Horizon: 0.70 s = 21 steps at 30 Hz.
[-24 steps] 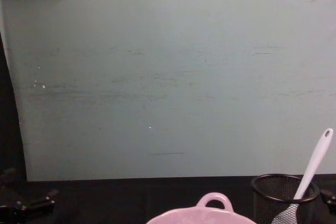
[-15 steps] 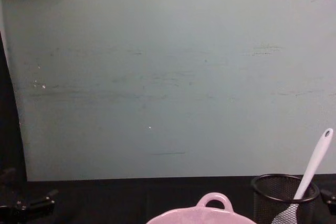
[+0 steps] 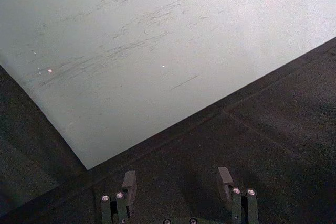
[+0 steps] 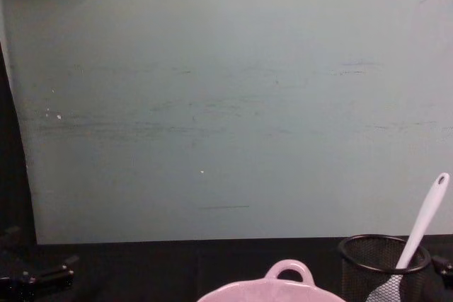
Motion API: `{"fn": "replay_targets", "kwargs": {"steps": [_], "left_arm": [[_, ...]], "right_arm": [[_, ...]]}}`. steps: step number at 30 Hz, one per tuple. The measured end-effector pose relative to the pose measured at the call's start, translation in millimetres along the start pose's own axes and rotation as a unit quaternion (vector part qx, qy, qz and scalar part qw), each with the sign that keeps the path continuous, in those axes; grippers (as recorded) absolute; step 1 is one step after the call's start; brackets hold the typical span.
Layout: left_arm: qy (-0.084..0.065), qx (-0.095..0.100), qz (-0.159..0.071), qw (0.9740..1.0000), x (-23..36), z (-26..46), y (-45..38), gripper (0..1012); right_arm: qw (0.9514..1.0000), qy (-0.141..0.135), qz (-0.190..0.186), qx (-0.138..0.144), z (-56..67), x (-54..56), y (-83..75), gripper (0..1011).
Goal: Use the one hand to pick up the spoon and stir the clear water in the bowl.
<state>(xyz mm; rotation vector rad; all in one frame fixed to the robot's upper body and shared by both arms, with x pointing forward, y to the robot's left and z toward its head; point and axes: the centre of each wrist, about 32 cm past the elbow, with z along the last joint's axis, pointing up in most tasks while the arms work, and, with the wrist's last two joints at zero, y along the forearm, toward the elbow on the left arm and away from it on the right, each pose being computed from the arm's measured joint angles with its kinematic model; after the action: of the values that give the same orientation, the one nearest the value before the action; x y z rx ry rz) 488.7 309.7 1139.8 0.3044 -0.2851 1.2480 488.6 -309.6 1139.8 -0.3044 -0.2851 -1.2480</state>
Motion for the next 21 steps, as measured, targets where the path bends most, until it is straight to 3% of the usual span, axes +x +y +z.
{"fn": "replay_targets", "kwargs": {"steps": [21], "left_arm": [[0.000, 0.000, 0.000, 1.0000, 0.0, 0.0, 0.0, 1011]], "right_arm": [[1.0000, 0.000, 0.000, 0.000, 0.0, 0.0, 0.0, 1003]]}}
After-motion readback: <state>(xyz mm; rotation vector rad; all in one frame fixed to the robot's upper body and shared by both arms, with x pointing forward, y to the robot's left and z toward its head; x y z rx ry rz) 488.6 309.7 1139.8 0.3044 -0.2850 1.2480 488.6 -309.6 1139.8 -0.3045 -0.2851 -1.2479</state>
